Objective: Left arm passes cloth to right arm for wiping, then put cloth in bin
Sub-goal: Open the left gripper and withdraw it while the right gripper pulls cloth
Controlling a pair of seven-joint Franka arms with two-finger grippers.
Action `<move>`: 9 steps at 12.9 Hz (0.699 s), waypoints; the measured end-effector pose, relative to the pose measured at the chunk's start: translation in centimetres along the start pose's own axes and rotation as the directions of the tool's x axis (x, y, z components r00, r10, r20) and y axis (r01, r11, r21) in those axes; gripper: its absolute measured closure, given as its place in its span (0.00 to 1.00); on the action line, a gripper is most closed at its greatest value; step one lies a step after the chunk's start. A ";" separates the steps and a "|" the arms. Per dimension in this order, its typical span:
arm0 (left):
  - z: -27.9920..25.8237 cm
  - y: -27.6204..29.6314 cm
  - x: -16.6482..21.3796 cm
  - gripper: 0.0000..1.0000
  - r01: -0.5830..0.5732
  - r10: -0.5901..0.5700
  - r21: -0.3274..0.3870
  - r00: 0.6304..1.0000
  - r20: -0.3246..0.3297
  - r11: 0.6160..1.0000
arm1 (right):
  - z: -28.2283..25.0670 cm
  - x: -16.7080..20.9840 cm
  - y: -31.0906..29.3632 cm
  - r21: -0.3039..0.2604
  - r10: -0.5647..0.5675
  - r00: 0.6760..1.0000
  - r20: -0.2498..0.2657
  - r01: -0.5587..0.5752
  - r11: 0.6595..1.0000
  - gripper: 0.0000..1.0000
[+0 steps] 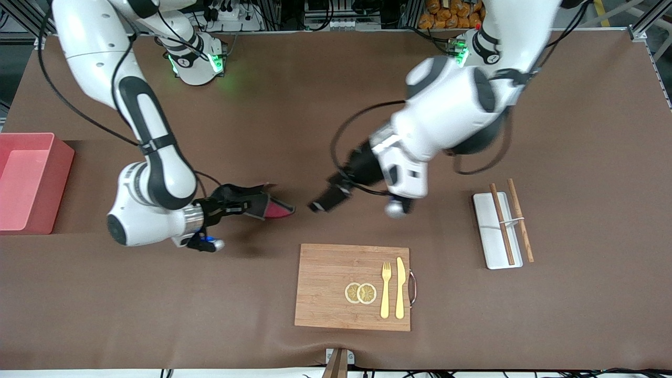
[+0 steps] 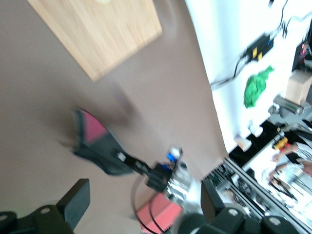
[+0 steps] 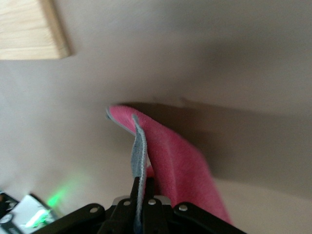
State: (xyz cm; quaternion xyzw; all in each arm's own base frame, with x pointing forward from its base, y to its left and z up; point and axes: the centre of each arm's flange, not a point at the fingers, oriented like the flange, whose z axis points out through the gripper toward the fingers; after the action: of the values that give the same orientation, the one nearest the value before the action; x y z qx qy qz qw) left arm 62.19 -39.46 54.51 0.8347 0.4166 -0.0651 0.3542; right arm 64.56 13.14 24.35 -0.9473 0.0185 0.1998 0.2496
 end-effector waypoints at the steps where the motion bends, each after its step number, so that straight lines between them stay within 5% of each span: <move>1: -2.4 -0.3 2.4 0.00 -0.049 0.051 0.055 0.998 -0.037 0.997 | -1.5 0.1 2.8 -0.015 -0.025 1.000 -0.003 0.025 1.000 0.98; 5: -10.5 -4.2 12.3 0.00 -0.232 0.298 0.368 0.945 -0.132 0.900 | -8.6 -1.9 14.7 -0.034 -0.121 0.992 0.040 0.122 0.992 0.98; 9: -17.5 -7.2 17.2 0.00 -0.376 0.487 0.542 0.871 -0.072 0.752 | -15.5 -5.8 27.5 -0.088 -0.227 0.974 0.024 0.228 0.970 0.98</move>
State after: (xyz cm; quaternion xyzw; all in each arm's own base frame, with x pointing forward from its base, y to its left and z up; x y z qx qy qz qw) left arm 64.66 -14.05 56.64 0.9736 0.2139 -0.0016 0.0797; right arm 61.25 -18.74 26.14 -0.9521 -0.1012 0.1771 0.2279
